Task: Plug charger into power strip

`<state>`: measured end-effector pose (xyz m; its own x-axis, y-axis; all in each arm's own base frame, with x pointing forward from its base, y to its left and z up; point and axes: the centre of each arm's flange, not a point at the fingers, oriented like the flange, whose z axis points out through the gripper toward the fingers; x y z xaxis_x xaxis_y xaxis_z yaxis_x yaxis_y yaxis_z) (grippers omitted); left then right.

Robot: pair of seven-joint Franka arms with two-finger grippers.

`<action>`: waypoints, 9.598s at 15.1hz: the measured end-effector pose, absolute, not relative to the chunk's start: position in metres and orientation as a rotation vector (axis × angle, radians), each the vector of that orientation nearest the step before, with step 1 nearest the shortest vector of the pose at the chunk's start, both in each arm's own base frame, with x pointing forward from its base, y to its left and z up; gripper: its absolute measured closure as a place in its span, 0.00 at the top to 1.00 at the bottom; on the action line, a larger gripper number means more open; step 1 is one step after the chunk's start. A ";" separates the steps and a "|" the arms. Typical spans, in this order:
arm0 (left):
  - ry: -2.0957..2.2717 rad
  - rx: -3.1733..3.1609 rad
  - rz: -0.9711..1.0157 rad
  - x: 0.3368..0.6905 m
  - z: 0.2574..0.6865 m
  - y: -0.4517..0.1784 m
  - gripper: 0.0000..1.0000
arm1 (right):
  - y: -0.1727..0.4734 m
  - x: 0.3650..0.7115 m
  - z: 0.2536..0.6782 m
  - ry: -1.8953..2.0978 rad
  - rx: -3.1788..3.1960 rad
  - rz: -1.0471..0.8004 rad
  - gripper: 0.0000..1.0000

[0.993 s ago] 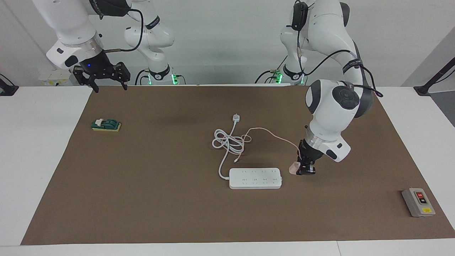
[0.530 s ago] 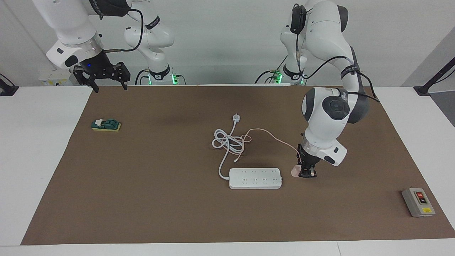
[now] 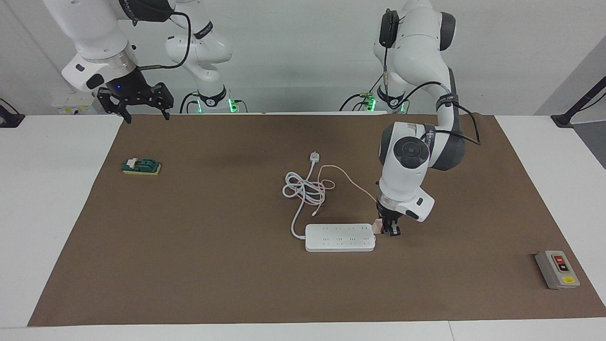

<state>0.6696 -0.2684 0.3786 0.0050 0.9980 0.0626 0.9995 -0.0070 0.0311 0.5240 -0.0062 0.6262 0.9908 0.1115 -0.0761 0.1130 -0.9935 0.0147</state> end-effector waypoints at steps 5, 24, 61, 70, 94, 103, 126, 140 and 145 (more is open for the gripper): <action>-2.167 -2.234 -0.097 0.663 0.378 -0.283 0.29 | -0.006 0.524 0.626 0.176 3.115 -0.117 1.00; -2.086 -2.225 -0.058 0.653 0.348 -0.295 0.29 | -0.006 0.524 0.626 0.117 3.117 -0.117 1.00; -2.051 -2.221 -0.045 0.666 0.345 -0.297 0.29 | -0.006 0.524 0.626 0.118 3.117 -0.117 1.00; -2.044 -2.218 -0.041 0.667 0.336 -0.298 0.29 | -0.006 0.524 0.626 0.118 3.117 -0.117 1.00; -2.069 -2.263 -0.028 0.658 0.427 -0.281 1.00 | -0.005 0.524 0.626 0.119 3.117 -0.117 1.00; -1.237 -2.838 0.045 0.611 0.585 -0.197 1.00 | -0.005 0.524 0.626 0.120 3.117 -0.117 1.00; -0.123 -3.169 0.106 0.519 0.606 0.037 1.00 | -0.005 0.524 0.626 0.121 3.117 -0.117 1.00; -0.114 -3.155 0.083 0.523 0.604 0.026 1.00 | -0.005 0.524 0.626 0.121 3.116 -0.116 1.00; -0.110 -3.155 0.069 0.524 0.604 0.025 1.00 | -0.005 0.524 0.626 0.121 3.116 -0.116 1.00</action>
